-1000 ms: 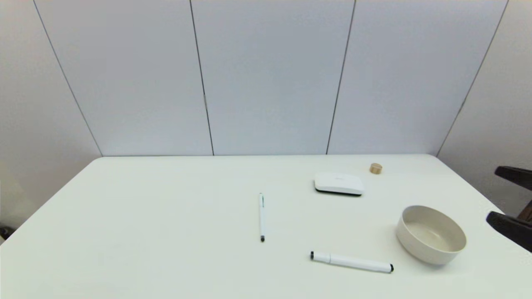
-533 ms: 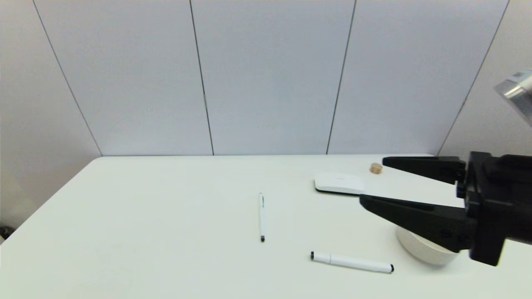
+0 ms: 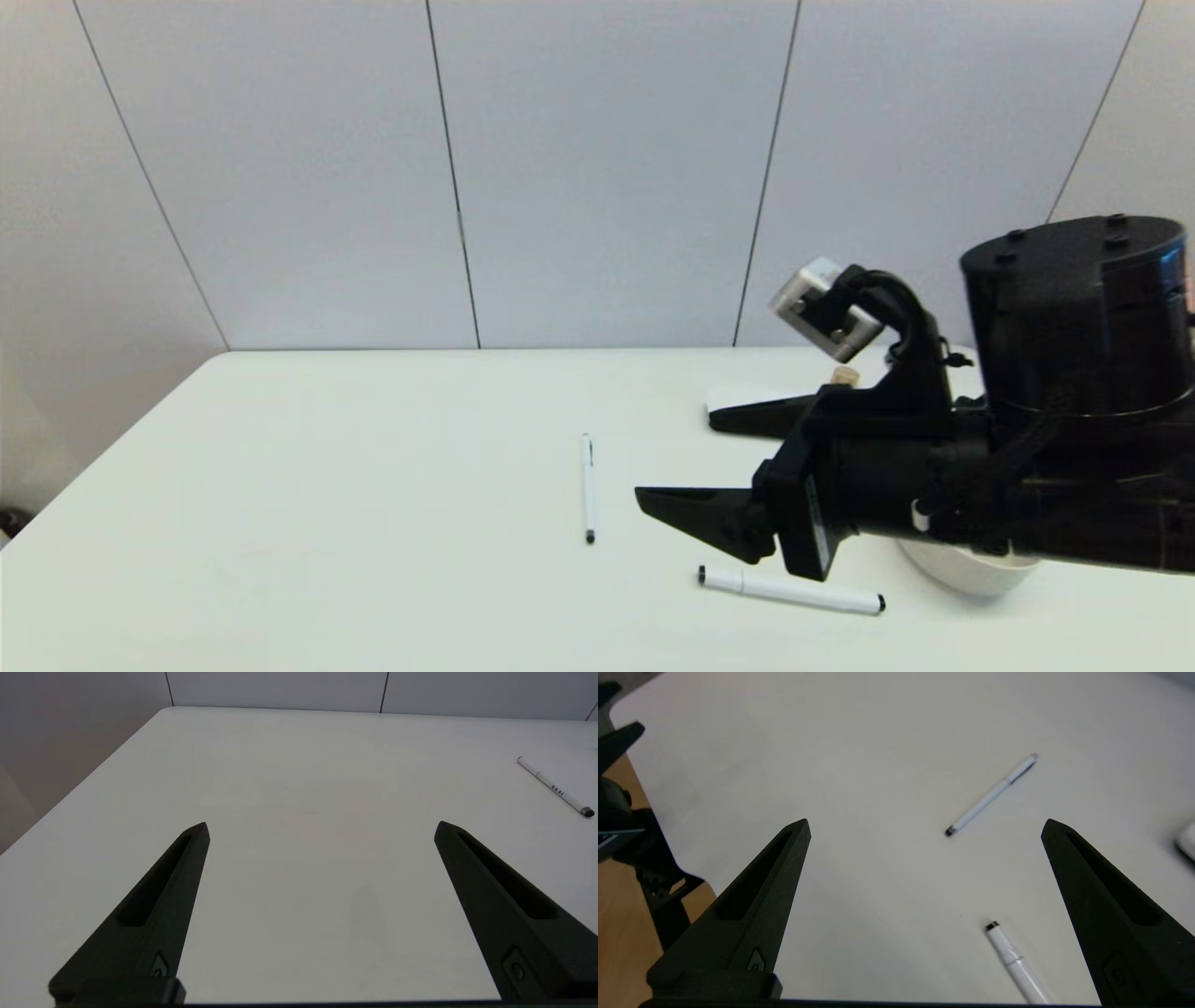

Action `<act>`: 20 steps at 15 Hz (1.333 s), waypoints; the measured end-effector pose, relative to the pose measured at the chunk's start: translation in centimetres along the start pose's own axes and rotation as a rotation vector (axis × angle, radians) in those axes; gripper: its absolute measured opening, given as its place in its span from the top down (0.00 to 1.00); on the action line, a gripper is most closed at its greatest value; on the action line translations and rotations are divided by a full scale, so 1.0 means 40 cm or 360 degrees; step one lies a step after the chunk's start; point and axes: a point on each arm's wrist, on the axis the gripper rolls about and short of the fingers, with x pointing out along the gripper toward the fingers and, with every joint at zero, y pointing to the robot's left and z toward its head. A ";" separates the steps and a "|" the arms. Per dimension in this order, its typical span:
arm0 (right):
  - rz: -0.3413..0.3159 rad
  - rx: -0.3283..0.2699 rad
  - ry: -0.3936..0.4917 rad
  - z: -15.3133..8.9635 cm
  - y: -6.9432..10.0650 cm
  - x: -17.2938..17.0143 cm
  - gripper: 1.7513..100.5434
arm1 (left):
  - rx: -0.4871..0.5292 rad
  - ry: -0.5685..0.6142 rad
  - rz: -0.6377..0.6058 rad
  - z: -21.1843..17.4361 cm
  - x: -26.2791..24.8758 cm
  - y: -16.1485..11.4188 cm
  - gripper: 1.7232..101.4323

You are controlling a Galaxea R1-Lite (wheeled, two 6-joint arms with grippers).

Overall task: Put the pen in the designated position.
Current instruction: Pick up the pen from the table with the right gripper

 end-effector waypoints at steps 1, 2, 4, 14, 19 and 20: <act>0.0009 0.0012 0.0024 -0.002 0.001 0.020 0.03 | 0.0000 0.0000 -0.0001 0.000 0.000 0.000 0.04; 0.0016 0.0031 0.0038 0.001 0.002 0.035 0.03 | 0.0000 0.0000 -0.0001 0.000 0.000 0.000 0.04; 0.0034 0.0062 0.0059 0.013 0.006 0.076 0.03 | 0.0000 0.0000 -0.0001 0.000 0.000 0.000 0.04; -0.0271 0.0308 0.0219 -0.024 0.004 0.335 0.03 | 0.0000 0.0000 -0.0001 0.000 0.000 0.000 0.04; -0.0484 0.0350 0.0244 -0.055 -0.015 0.392 0.03 | 0.0000 0.0001 -0.0001 0.000 0.000 0.000 0.04; -0.0492 0.0347 0.0248 -0.057 -0.016 0.396 0.03 | 0.0000 0.0001 -0.0001 0.000 0.000 0.000 0.04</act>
